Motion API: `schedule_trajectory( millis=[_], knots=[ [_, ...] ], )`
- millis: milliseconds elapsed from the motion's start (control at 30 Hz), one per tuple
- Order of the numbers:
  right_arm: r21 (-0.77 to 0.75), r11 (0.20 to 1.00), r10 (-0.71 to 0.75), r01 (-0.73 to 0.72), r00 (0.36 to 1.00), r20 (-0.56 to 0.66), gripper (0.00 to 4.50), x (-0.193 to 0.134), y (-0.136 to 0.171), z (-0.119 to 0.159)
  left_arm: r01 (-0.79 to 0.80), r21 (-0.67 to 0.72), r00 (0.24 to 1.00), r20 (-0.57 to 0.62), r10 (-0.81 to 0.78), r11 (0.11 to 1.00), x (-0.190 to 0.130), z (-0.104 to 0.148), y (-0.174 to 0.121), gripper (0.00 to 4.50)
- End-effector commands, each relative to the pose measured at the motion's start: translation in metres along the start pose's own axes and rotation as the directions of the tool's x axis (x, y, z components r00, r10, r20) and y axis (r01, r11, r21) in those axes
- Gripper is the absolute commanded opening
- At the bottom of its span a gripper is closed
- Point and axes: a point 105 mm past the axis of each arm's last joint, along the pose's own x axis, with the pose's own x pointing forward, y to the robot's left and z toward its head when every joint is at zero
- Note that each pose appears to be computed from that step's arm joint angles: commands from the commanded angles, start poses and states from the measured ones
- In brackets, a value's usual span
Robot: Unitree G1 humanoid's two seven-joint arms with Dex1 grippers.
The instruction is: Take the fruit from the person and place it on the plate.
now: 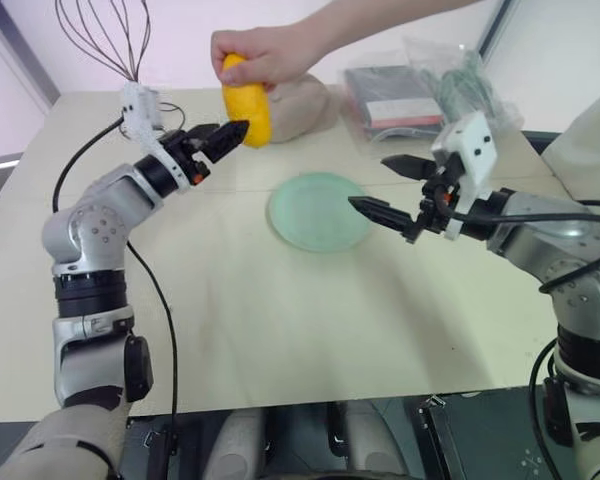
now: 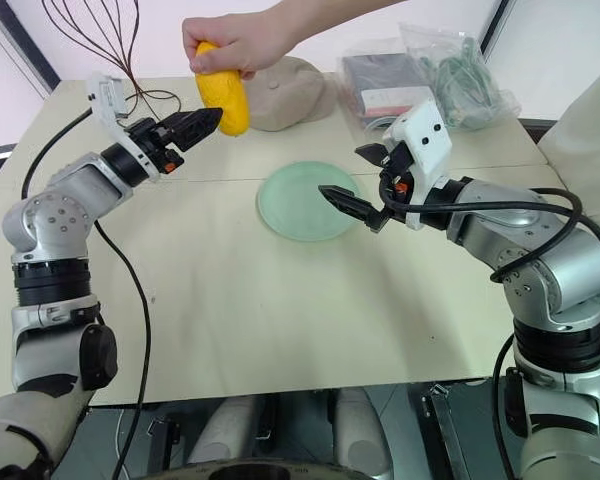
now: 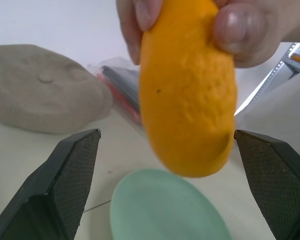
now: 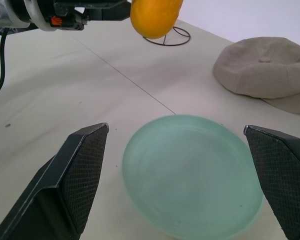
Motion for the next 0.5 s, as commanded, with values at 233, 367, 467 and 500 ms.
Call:
schedule_trajectory(
  millis=[233, 367, 467, 500],
  knots=[
    [-0.038, 0.999, -0.018, 0.020, 0.999, 0.050, 4.44, -0.005, 0.003, 0.013, 0.095, 0.047, 0.994, 0.041, -0.097, 0.994, 0.014, 0.019, -0.022, 4.50],
    [-0.036, 0.999, -0.026, 0.028, 0.998, 0.053, 4.44, -0.006, 0.002, 0.013, 0.091, 0.049, 0.995, 0.029, -0.093, 0.995, 0.019, 0.016, -0.020, 4.50],
    [-0.034, 0.999, -0.032, 0.034, 0.998, 0.055, 4.44, -0.006, 0.002, 0.013, 0.089, 0.054, 0.996, 0.019, -0.090, 0.995, 0.022, 0.013, -0.019, 4.50],
    [-0.034, 0.999, -0.034, 0.036, 0.998, 0.056, 4.44, -0.006, 0.002, 0.013, 0.089, 0.056, 0.996, 0.015, -0.090, 0.994, 0.022, 0.012, -0.019, 4.50]
  ],
)
